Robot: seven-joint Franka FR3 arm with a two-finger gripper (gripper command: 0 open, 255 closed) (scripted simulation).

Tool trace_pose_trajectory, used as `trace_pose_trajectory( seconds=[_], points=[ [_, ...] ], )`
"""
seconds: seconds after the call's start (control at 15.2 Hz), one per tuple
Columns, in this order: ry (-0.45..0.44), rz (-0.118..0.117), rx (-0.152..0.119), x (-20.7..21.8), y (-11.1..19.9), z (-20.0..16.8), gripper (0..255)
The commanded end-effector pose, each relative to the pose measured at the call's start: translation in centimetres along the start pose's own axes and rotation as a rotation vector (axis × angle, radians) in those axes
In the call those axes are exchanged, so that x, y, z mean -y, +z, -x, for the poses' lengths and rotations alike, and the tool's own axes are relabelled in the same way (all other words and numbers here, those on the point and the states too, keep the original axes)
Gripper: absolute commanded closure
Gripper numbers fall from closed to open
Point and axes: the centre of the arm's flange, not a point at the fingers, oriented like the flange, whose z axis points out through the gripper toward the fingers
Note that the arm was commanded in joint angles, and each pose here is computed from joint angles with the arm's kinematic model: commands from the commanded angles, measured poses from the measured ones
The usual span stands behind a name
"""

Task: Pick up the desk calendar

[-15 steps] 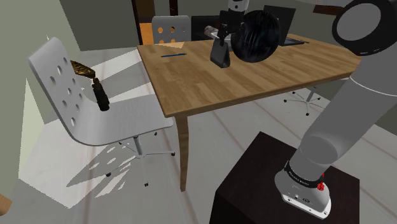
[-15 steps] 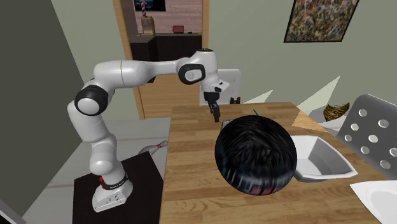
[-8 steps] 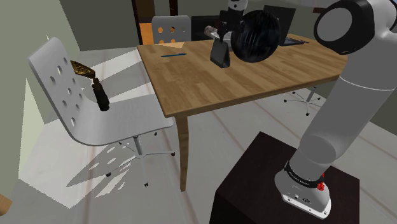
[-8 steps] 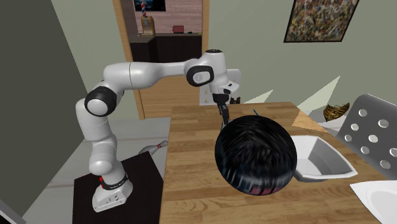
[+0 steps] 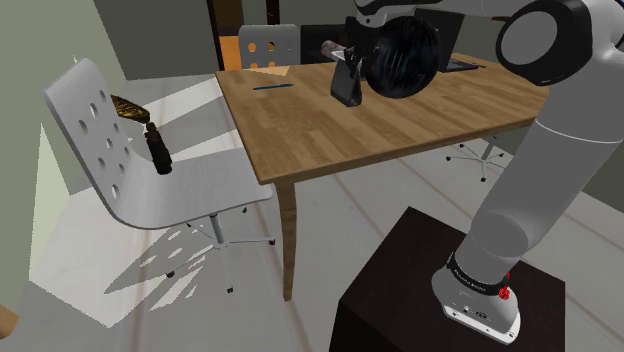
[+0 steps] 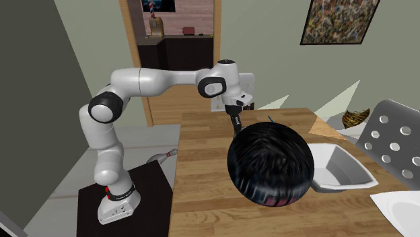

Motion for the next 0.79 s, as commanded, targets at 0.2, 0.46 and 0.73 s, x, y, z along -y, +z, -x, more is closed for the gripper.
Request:
trace_pose_trajectory(
  seconds=[0.2, 0.46, 0.73],
  points=[
    [0.0, 0.0, 0.0, 0.0, 0.1, 0.0, 255],
    [0.0, 0.0, 0.0, 0.0, 0.1, 0.0, 255],
    [0.0, 0.0, 0.0, 0.0, -2.0, -0.4, 255]
  ],
)
